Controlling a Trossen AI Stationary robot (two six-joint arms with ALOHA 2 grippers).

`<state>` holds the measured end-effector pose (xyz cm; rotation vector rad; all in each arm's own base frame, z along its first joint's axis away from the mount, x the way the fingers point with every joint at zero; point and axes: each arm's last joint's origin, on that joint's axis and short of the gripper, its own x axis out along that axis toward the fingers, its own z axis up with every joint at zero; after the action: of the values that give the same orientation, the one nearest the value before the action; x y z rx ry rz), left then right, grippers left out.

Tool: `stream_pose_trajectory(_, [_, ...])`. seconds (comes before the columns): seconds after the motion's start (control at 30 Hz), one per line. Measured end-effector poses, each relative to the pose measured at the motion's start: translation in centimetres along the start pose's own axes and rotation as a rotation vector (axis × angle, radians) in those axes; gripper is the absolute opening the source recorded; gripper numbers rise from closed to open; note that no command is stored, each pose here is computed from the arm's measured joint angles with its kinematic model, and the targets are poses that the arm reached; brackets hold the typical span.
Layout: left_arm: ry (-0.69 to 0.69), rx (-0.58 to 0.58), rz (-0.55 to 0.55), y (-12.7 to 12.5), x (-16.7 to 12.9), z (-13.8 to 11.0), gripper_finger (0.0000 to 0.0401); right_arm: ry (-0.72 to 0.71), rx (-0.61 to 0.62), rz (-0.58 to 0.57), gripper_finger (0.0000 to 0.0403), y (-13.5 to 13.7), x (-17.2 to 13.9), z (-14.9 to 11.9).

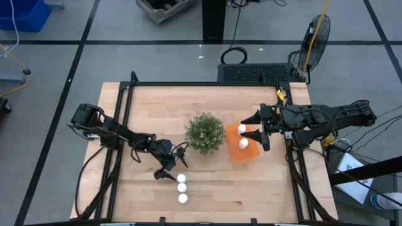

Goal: Pick and place pill bottles into a basket
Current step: Put the white medicine bottle into the orange bin

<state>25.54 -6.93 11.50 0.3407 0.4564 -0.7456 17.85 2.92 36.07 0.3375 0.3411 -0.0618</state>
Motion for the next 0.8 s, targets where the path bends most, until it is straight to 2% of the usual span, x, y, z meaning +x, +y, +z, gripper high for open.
stream_pose_trajectory(0.5, [-0.011,-0.028,-0.032,0.2,1.9,0.0,0.0392,-0.009,0.023,0.001,0.0253,0.0,0.0,0.1])
stream_pose_trajectory(0.8, [0.027,-0.061,-0.112,-0.4,2.2,-0.5,0.0392,-0.007,0.023,0.0,0.0253,0.0,0.0,0.0])
